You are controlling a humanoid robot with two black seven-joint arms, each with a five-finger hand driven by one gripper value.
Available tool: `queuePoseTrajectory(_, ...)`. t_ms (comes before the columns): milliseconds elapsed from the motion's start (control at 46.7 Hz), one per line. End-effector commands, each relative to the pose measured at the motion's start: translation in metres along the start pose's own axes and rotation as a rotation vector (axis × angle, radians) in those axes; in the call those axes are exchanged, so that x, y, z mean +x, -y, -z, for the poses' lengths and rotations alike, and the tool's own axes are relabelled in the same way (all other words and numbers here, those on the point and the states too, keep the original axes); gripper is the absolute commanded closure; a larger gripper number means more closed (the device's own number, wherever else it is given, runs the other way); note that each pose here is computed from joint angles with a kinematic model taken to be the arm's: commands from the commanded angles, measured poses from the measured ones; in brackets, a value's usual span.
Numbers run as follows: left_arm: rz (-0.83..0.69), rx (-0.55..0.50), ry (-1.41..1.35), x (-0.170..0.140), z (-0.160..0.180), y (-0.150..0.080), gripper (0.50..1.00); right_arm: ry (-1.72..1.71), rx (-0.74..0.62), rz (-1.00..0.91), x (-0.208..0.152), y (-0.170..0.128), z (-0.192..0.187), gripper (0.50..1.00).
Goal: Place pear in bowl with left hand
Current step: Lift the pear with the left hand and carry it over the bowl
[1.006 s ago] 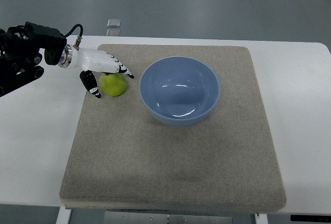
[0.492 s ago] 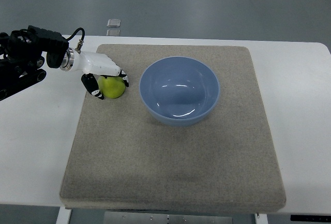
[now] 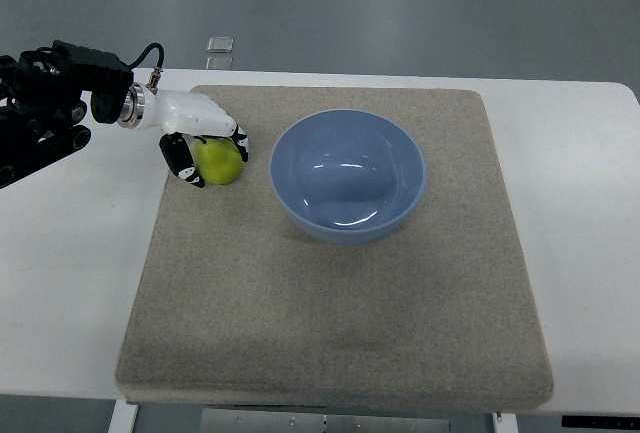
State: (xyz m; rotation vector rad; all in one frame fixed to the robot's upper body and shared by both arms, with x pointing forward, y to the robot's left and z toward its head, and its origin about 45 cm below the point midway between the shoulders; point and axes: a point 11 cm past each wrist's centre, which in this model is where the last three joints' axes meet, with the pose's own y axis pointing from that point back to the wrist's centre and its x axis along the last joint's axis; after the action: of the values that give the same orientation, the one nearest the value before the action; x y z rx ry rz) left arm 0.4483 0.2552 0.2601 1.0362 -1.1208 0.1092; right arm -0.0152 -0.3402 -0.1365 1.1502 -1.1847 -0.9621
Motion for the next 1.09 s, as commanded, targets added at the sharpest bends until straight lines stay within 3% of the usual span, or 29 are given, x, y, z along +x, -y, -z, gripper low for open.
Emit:
queuePoseTrajectory(0, -0.051, -0.003, -0.019, 0.015, 0.000, -0.003, 1.000, 0.000, 0.000, 0.001, 0.000, 0.000, 0.000, 0.576)
queuePoseTrajectory(300, -0.238, -0.030, -0.034, 0.079, -0.007, -0.020, 1.000, 0.000, 0.000, 0.000, 0.000, 0.000, 0.000, 0.576)
queuePoseTrajectory(428, -0.284, -0.100, -0.048, 0.102, -0.029, -0.017, 1.000, 0.000, 0.000, 0.000, 0.000, 0.000, 0.000, 0.576)
queuePoseTrajectory(771, -0.296, -0.255, -0.001, 0.117, -0.085, -0.005, 1.000, 0.000, 0.000, 0.001, 0.000, 0.000, 0.000, 0.576)
queuePoseTrajectory(1070, -0.249, -0.309, 0.005, 0.104, -0.105, 0.006, 1.000, 0.000, 0.000, 0.001, 0.000, 0.000, 0.000, 0.576)
